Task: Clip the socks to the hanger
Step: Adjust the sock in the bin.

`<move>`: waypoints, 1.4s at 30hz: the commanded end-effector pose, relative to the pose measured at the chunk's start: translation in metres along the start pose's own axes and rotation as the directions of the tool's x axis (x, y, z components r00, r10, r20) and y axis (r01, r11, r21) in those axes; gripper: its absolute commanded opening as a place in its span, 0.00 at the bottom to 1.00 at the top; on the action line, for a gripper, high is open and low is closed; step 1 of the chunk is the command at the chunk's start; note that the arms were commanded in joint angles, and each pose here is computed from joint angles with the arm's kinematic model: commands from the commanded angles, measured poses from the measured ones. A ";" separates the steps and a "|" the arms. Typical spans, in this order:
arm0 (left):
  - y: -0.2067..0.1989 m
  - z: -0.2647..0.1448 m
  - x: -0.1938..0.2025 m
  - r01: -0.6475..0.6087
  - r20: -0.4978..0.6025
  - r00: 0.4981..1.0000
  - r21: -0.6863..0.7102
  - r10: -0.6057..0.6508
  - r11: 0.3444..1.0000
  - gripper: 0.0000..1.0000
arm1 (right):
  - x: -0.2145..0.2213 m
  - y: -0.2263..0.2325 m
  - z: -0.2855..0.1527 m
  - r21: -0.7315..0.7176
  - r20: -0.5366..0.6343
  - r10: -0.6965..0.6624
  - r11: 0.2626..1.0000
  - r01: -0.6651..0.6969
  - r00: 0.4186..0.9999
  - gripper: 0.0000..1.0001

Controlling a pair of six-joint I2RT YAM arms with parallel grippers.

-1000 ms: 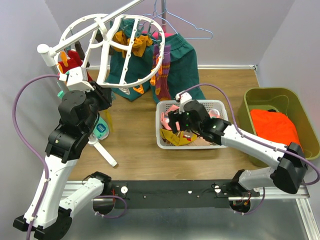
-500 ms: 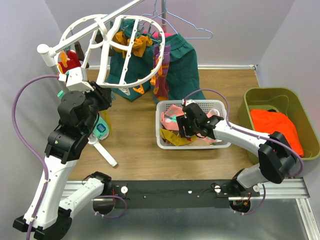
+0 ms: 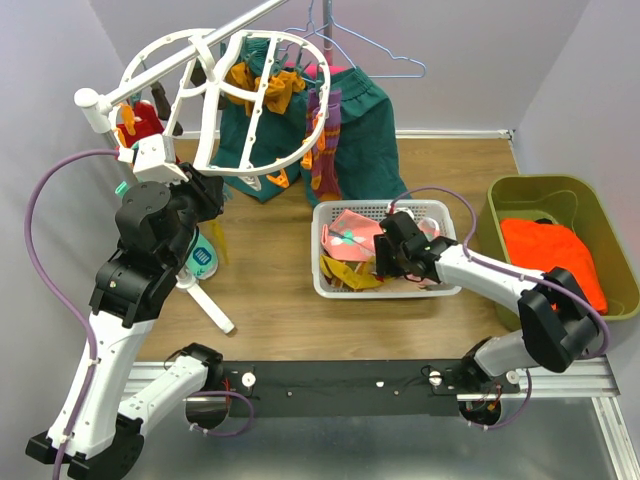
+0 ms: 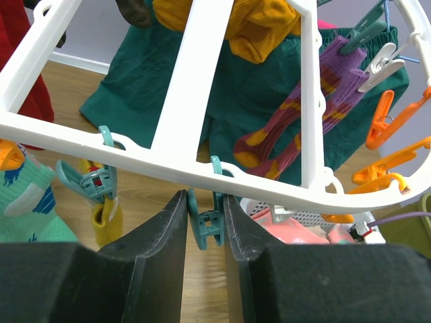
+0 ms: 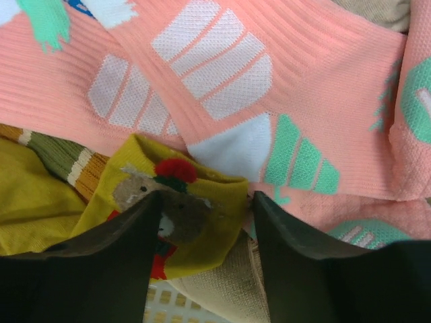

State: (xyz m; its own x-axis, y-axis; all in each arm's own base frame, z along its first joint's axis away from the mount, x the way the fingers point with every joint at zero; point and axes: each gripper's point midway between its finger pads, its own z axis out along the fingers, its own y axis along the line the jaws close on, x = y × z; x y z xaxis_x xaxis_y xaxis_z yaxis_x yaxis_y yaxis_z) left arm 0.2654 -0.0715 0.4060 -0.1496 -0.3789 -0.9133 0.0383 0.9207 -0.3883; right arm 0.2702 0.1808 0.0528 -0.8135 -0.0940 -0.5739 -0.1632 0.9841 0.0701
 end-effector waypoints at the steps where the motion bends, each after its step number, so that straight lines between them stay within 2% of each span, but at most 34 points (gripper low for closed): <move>1: -0.001 0.002 0.002 -0.001 -0.001 1.000 0.012 0.001 1.000 0.00 | -0.011 0.009 -0.004 -0.058 0.040 0.017 0.998 -0.015 0.999 0.57; 6: -0.002 0.002 0.002 0.001 0.000 1.000 0.013 -0.001 1.000 0.00 | -0.032 0.014 -0.024 -0.093 0.111 0.006 0.996 0.004 0.994 0.32; 11: -0.002 0.002 0.001 0.001 0.002 1.000 0.013 -0.001 1.000 0.00 | -0.058 0.016 -0.048 -0.116 0.195 -0.007 0.993 0.030 0.981 0.22; 13: -0.002 0.002 0.001 -0.001 0.000 1.000 0.014 0.001 1.000 0.00 | -0.069 0.021 -0.056 -0.136 0.229 -0.011 0.990 0.043 0.973 0.08; 15: -0.003 0.003 0.002 0.001 -0.002 1.000 0.015 -0.001 1.000 0.00 | -0.083 0.025 -0.067 -0.154 0.273 -0.021 0.986 0.066 0.962 0.01; 18: -0.005 0.002 0.002 0.004 -0.007 1.000 0.024 -0.004 1.000 0.00 | -0.103 0.028 -0.087 -0.172 0.346 -0.028 0.981 0.093 0.938 0.01; 22: -0.005 0.003 0.002 0.007 -0.006 1.000 0.025 -0.007 1.000 0.00 | -0.148 0.050 -0.137 -0.263 0.508 -0.037 0.944 0.197 0.860 0.01; 26: -0.007 0.004 0.001 0.005 -0.008 1.000 0.027 -0.005 1.000 0.00 | -0.182 0.087 -0.205 -0.369 0.667 -0.076 0.830 0.418 0.741 0.01; 28: -0.008 0.005 -0.001 0.009 -0.006 1.000 0.030 -0.009 1.000 0.00 | -0.188 0.102 -0.221 -0.415 0.697 -0.067 0.775 0.477 0.714 0.01; 30: -0.008 0.006 -0.001 0.011 -0.006 1.000 0.030 -0.011 0.999 0.00 | -0.198 0.107 -0.230 -0.411 0.717 -0.065 0.765 0.496 0.694 0.01; 31: -0.009 0.006 0.000 0.012 -0.010 1.000 0.033 -0.012 0.999 0.00 | -0.201 0.103 -0.219 -0.389 0.695 -0.087 0.789 0.475 0.714 0.01; 33: -0.010 0.008 0.001 0.013 -0.014 1.000 0.036 -0.012 0.999 0.00 | -0.212 0.096 -0.215 -0.328 0.689 -0.128 0.822 0.465 0.713 0.01; 34: -0.011 0.008 0.001 0.011 -0.016 1.000 0.039 -0.011 0.999 0.00 | -0.212 0.080 -0.201 -0.257 0.655 -0.163 0.870 0.421 0.737 0.01; 37: -0.011 0.007 0.001 0.016 -0.017 1.000 0.040 -0.015 0.999 0.00 | -0.212 0.038 -0.180 -0.068 0.605 -0.203 0.950 0.305 0.770 0.01; 39: -0.011 0.006 0.002 0.016 -0.017 1.000 0.042 -0.015 0.999 0.00 | -0.209 0.013 -0.184 0.046 0.599 -0.250 0.959 0.279 0.760 0.01; 40: -0.011 0.006 0.001 0.016 -0.015 1.000 0.041 -0.016 0.999 0.00 | -0.204 -0.009 -0.181 0.143 0.568 -0.271 0.963 0.230 0.777 0.01; 42: -0.011 0.006 0.001 0.014 -0.017 1.000 0.042 -0.014 0.999 0.00 | -0.201 -0.033 -0.190 0.247 0.551 -0.296 0.951 0.186 0.780 0.01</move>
State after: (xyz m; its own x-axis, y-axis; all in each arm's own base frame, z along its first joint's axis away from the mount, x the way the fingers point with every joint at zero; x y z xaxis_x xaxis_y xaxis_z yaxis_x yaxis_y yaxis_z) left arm 0.2724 -0.0805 0.4004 -0.1809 -0.3750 -0.9092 0.0589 0.9187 -0.3906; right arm 0.3330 0.2196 0.3291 -0.2303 -0.1564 -0.9605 -0.4770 0.8784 -0.0286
